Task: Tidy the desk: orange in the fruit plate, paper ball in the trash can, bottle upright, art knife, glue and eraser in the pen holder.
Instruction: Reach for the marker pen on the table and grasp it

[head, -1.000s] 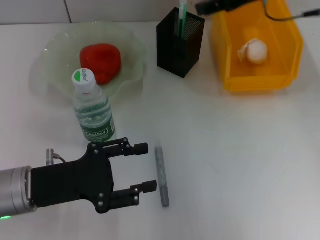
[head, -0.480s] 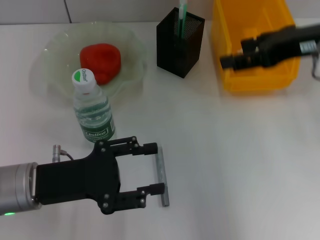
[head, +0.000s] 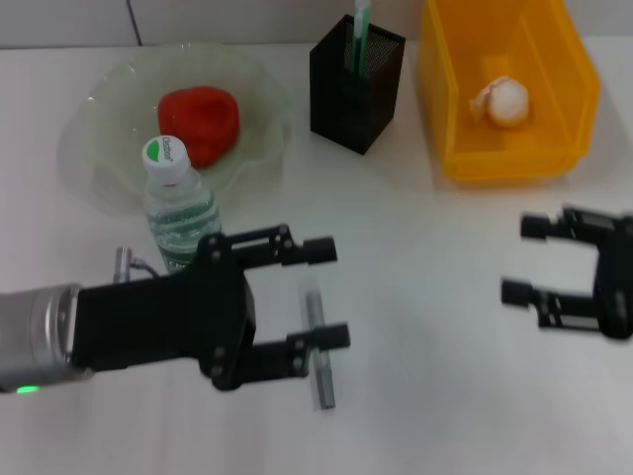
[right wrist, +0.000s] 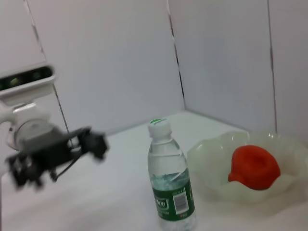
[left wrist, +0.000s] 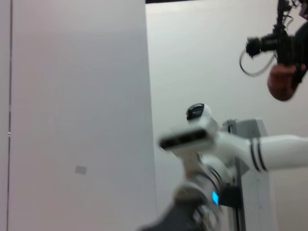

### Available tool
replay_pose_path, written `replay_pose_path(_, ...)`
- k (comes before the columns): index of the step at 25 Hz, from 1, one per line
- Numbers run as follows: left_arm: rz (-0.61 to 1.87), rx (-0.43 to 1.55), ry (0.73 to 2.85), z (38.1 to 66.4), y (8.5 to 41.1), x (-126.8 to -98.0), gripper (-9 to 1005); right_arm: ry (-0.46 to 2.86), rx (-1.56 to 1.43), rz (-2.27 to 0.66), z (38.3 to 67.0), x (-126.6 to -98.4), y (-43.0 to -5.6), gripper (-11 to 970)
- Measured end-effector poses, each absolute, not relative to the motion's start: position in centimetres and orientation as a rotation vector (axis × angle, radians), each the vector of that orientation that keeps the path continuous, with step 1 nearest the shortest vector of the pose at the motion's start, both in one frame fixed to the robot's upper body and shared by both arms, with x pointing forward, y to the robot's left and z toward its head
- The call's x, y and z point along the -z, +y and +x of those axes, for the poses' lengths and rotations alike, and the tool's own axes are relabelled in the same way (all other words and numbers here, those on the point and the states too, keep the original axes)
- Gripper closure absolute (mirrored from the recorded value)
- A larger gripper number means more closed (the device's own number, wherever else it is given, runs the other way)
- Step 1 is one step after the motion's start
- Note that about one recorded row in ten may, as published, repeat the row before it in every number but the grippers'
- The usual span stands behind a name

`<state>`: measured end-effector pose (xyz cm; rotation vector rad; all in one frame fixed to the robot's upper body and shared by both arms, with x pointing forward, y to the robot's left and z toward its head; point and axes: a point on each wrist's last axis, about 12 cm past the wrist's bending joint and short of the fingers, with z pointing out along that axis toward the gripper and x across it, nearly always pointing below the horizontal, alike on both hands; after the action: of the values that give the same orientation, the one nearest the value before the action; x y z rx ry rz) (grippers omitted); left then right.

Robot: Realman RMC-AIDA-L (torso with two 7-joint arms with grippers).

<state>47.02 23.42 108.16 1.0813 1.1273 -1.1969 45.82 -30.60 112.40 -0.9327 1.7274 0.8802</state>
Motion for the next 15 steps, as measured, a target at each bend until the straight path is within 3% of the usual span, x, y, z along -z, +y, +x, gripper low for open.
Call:
replay_pose_path(4, 1.078, 1.258, 1.167, 48.4, 21.9, -109.3, 344, 1.651, -0.883, -0.763, 41.8, -106.9, -33.3, 174)
replay_pose_path(11, 1.145, 1.2, 1.283, 49.4, 17.6, -111.6, 344, 1.579, -0.757, -0.626, 39.0, -104.3, -35.2, 175)
replay_pose_path(12, 1.147, 1.086, 1.422, 49.5, 15.0, -113.1, 344, 1.582, -0.729, -0.605, 38.8, -104.0, -35.5, 175)
replay_pose_path(15, 1.097, 1.017, 1.559, 49.6, 13.8, -114.8, 344, 1.61, -0.664, -0.551, 38.3, -103.4, -36.2, 175)
